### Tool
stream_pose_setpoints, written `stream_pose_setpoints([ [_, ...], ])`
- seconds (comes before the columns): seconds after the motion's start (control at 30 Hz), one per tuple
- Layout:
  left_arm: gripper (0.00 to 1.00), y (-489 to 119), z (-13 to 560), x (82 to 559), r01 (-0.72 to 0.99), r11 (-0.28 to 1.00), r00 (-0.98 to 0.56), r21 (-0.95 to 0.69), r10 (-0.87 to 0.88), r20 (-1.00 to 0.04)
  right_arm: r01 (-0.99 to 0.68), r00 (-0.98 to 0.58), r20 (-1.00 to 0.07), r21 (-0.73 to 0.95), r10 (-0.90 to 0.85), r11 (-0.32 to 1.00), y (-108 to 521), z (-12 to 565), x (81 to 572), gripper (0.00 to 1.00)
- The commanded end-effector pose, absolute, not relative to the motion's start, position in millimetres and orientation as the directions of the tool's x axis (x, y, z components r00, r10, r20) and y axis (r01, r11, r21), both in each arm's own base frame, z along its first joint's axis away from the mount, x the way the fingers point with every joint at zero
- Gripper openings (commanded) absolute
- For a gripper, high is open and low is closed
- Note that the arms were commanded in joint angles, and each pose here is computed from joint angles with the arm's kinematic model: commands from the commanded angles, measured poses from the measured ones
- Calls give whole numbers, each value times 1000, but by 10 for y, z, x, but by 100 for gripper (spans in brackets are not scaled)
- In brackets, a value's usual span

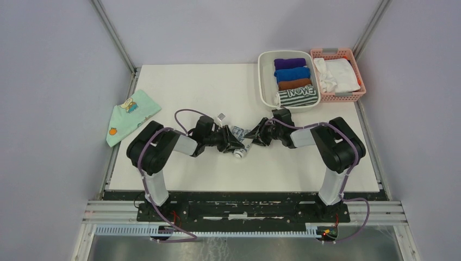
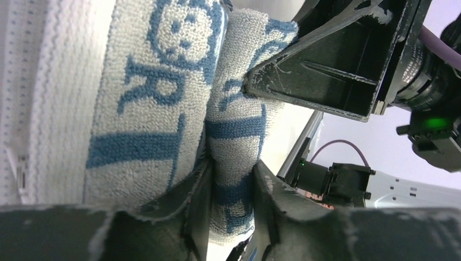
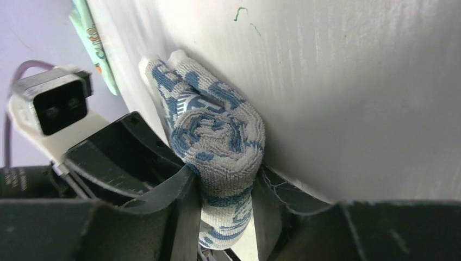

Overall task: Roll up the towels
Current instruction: Roll the towel at the center of the board.

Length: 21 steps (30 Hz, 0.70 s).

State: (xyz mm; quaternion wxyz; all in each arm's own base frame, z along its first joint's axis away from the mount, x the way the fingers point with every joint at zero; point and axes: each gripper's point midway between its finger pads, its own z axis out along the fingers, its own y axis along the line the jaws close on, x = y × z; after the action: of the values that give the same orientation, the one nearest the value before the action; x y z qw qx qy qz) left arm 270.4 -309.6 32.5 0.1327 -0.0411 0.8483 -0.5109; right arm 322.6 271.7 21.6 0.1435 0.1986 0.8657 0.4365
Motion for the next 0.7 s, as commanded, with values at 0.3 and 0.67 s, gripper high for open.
stream_pose_setpoints([
  [0.3, 60, -2864, 809, 2728, 261, 912, -725, -315, -30, -688, 306, -883, -145, 542, 446, 783, 2416, 270, 3084, 39],
  [0.67, 63, -3335, 1115, 2505, 328, 914, -404, 237, 363, -840, 330, -889, -115, 510, 443, 795, 2431, 275, 3056, 39],
])
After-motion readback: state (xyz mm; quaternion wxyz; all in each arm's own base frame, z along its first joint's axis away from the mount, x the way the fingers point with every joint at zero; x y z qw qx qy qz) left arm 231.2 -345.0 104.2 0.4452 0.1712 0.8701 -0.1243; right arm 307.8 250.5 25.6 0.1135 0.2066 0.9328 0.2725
